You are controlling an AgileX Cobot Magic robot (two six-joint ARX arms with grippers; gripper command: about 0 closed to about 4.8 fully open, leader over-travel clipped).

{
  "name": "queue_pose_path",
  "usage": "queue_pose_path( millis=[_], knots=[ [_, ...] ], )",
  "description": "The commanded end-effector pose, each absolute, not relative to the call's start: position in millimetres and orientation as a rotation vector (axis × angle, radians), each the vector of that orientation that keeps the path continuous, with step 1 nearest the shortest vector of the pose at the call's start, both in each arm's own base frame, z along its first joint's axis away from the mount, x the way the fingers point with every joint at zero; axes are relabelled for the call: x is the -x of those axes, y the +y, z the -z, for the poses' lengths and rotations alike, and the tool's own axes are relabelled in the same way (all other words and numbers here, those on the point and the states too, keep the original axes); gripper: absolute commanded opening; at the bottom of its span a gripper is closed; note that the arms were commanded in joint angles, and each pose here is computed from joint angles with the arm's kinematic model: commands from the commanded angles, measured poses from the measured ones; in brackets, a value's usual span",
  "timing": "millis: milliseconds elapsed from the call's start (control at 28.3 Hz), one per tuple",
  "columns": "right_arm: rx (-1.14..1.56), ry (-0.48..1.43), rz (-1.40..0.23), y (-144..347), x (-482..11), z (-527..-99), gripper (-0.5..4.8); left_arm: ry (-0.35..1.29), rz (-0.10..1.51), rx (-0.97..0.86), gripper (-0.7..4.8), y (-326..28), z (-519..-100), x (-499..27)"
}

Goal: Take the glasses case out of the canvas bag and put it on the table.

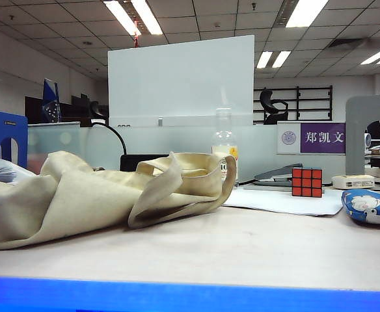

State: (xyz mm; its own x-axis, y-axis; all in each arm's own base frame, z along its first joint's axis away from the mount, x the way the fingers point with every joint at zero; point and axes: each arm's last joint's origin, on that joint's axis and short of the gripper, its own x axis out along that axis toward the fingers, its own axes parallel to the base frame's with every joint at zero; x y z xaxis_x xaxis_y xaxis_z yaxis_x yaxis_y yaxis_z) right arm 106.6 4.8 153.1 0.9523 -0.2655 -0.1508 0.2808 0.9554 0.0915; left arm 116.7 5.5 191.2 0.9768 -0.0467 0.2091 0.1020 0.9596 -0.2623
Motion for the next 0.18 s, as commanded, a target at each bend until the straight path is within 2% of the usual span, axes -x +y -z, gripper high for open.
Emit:
queue_pose_path(
  millis=[35, 176],
  knots=[
    [-0.117, 0.131, 0.278, 4.9, -106.6, -152.8, 1.88, -0.231, 0.075, 0.278, -0.05, 5.4, -194.3, -112.5],
    [-0.117, 0.131, 0.278, 4.9, -106.6, -152.8, 1.88, -0.236, 0.074, 0.273, -0.05, 5.0, -194.6, -107.5]
  ],
)
